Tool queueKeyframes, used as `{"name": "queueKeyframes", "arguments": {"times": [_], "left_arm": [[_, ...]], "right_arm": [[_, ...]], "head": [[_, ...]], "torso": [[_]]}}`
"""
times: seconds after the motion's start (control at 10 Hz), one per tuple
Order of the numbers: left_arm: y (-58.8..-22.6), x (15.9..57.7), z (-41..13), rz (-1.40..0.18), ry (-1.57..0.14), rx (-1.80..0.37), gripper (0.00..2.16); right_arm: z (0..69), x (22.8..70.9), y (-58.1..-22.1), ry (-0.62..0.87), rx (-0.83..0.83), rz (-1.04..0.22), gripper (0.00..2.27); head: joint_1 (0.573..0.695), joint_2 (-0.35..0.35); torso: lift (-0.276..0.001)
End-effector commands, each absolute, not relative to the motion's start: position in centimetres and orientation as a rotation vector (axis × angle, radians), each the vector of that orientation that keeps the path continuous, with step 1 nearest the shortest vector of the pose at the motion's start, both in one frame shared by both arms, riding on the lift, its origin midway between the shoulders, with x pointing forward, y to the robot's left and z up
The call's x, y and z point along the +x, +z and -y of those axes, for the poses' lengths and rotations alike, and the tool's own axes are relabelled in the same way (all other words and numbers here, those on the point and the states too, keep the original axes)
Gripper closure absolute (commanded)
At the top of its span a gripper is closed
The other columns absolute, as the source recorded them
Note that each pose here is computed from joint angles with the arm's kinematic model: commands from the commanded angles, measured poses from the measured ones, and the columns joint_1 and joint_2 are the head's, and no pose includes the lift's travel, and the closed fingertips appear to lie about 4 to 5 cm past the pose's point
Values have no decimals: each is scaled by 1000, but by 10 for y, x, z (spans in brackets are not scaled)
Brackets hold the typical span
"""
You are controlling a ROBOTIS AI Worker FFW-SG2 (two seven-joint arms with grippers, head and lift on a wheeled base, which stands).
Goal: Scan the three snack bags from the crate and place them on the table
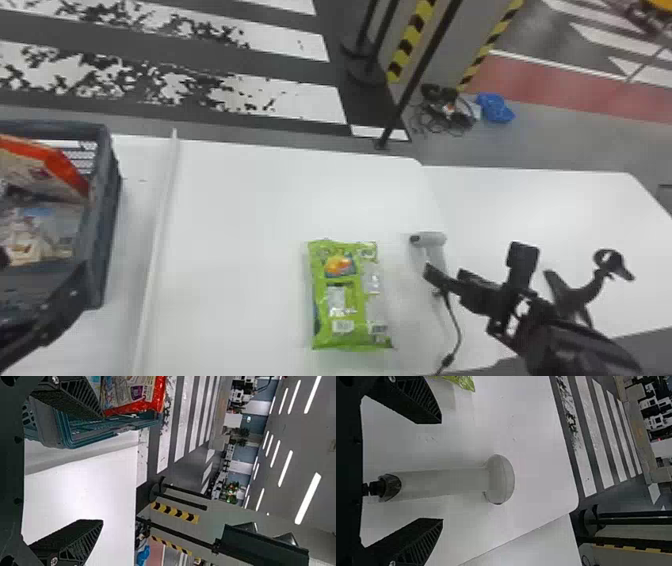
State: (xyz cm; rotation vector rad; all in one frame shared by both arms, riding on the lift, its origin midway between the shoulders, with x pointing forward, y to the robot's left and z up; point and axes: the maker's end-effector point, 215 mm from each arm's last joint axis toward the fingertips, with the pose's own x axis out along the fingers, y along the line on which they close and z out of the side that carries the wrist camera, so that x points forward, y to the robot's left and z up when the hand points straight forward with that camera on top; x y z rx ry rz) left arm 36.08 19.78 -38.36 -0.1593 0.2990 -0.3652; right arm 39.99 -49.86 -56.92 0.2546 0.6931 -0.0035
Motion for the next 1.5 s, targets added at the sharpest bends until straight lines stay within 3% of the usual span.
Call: {"name": "queueKeyframes", "arguments": {"times": [0.0, 0.2, 0.3, 0.4, 0.5, 0.8, 1.2, 1.4], "left_arm": [[-383, 358, -203, -288, -358, -153, 76], [-381, 359, -205, -287, -356, -151, 76], [-380, 359, -204, -285, -356, -154, 76], [-380, 360, -203, -286, -358, -154, 76], [-380, 360, -203, -286, -358, -154, 76], [-373, 364, -202, -274, -358, -150, 76], [-371, 369, -206, -304, -329, -123, 76], [-372, 373, -200, -306, -343, -126, 76]], "right_arm": [[517, 411, -574, -23, 217, -676, 46], [507, 427, -582, 6, 160, -683, 151], [496, 428, -590, 29, 155, -713, 414], [486, 429, -595, 50, 151, -738, 1517], [485, 426, -602, 53, 181, -769, 2027], [481, 406, -598, 26, 181, -763, 2165], [479, 337, -517, -103, 69, -580, 2165], [463, 295, -494, -115, 135, -543, 2165]], "head": [[695, -350], [695, -350], [695, -350], [695, -350], [695, -350], [695, -350], [695, -350], [695, -350]], "torso": [[-36], [-36], [-36], [-36], [-36], [-36], [-36], [-36]]}}
